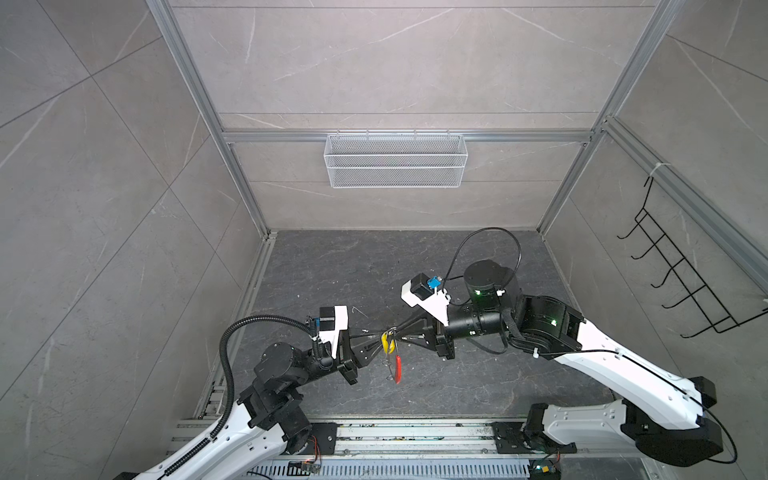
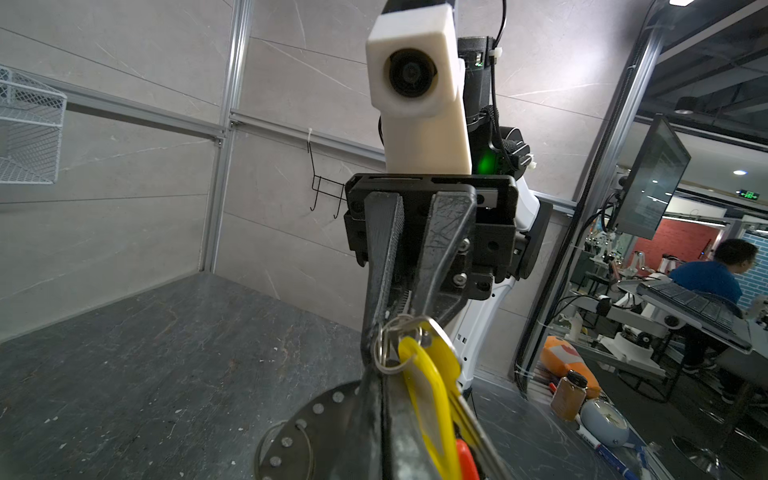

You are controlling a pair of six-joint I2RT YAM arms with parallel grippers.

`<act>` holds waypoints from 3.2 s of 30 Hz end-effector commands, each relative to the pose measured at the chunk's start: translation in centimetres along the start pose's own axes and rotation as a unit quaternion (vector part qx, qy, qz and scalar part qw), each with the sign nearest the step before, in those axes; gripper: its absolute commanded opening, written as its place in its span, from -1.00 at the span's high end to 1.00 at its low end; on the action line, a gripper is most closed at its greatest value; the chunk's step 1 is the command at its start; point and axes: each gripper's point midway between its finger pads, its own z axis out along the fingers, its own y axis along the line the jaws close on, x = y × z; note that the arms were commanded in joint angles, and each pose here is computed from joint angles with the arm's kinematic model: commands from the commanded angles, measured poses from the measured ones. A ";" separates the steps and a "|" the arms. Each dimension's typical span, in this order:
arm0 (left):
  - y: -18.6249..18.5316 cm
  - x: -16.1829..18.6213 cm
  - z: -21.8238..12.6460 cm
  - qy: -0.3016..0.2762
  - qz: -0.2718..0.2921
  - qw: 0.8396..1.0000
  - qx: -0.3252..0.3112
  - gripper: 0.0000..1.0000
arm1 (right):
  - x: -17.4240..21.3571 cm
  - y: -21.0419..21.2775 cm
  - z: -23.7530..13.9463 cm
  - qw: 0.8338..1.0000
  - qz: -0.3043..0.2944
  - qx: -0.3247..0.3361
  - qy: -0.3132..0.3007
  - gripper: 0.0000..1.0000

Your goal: Remove the keys from the keyring

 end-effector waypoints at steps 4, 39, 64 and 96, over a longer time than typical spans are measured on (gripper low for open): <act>-0.8 -2.1 0.1 -0.029 0.022 0.999 0.012 1.00 | -0.9 0.1 0.1 1.000 0.000 -0.010 -0.007 0.92; -0.3 0.4 1.2 0.167 -0.010 0.986 -0.022 0.02 | 5.4 -1.7 -2.7 0.987 -0.002 0.074 0.144 1.00; -1.8 1.6 2.4 0.190 -0.028 0.980 0.050 0.46 | 4.7 1.1 -2.3 0.994 -0.004 -0.041 0.104 1.00; 1.8 1.0 0.7 0.115 -0.016 0.991 -0.071 1.00 | 0.7 -4.8 -2.5 0.989 0.100 0.074 -0.083 1.00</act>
